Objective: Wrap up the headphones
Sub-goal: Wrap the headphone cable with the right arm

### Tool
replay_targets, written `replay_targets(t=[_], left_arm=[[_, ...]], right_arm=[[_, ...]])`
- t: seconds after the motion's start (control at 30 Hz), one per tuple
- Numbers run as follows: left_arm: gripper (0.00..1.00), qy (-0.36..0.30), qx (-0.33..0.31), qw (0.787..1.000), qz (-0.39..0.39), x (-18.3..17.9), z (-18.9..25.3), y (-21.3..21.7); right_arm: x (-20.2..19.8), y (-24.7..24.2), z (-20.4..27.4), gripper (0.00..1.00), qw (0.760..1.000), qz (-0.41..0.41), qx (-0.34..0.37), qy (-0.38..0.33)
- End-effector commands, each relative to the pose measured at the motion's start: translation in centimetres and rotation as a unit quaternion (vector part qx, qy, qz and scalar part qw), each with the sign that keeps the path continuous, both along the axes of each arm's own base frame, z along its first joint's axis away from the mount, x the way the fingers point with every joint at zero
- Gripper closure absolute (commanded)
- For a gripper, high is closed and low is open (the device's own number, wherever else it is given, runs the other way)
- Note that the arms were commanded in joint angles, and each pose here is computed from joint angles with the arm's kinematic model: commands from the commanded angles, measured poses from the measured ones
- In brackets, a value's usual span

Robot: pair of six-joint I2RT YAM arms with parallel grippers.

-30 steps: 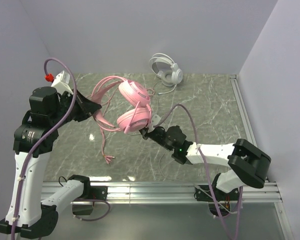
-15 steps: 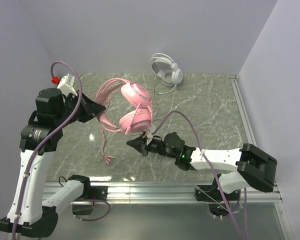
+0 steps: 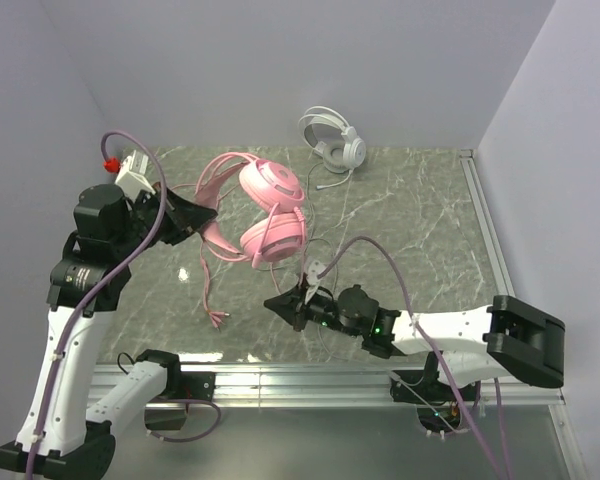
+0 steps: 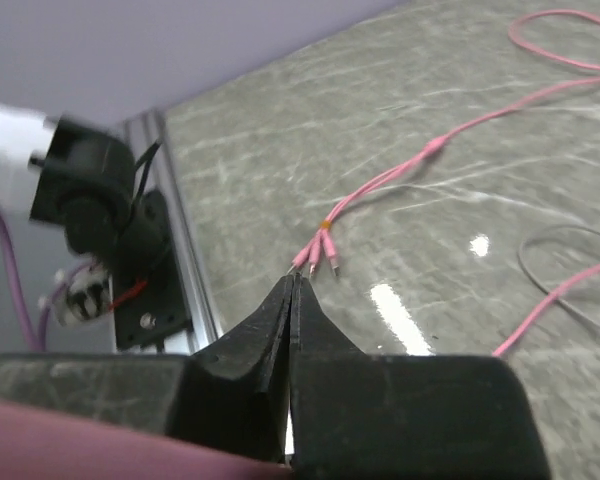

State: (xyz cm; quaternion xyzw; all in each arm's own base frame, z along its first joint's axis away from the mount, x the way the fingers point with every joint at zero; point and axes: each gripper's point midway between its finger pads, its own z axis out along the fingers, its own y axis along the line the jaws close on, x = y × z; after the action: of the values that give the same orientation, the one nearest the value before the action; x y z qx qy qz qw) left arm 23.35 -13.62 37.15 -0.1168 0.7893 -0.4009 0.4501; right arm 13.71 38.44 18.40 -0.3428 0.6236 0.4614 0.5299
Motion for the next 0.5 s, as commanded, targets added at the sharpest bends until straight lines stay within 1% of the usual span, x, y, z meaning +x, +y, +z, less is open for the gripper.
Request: replay_targets(t=[0.0,0.03,0.1,0.13,0.23,0.4,0.47], left_arm=[[1.0,-0.082,-0.051,0.995,-0.011,-1.1,5.3,-0.6],[1.0,-0.083,-0.05,0.995,-0.01,-1.2,5.3,-0.5],[1.0,-0.089,-0.048,0.995,-0.013,-1.5,5.6,-0.5],[1.0,-0.092,-0.047,0.995,-0.014,-1.6,5.7,-0.5],[1.0,-0.093,-0.038,0.995,-0.009,-1.8,5.4,-0.2],[1.0,-0.105,-0.03,0.994,0.0,-2.3,5.6,0.3],[1.0,-0.108,-0.029,0.994,0.001,-2.5,5.9,0.4]], right_arm=[[2.1,-1.4,3.7,1.0,0.993,-0.083,0.079,0.041],[2.3,-1.5,3.0,1.0,0.992,-0.091,0.063,0.053],[2.2,-1.1,3.7,1.0,0.992,-0.087,0.062,0.061],[1.8,-0.9,3.0,1.0,0.994,-0.077,0.038,0.069],[2.4,-0.8,3.2,1.0,0.99,-0.097,0.033,0.092],[3.0,-2.3,4.2,1.0,0.979,-0.138,0.071,0.135],[2.6,-2.9,4.9,1.0,0.978,-0.131,0.089,0.133]])
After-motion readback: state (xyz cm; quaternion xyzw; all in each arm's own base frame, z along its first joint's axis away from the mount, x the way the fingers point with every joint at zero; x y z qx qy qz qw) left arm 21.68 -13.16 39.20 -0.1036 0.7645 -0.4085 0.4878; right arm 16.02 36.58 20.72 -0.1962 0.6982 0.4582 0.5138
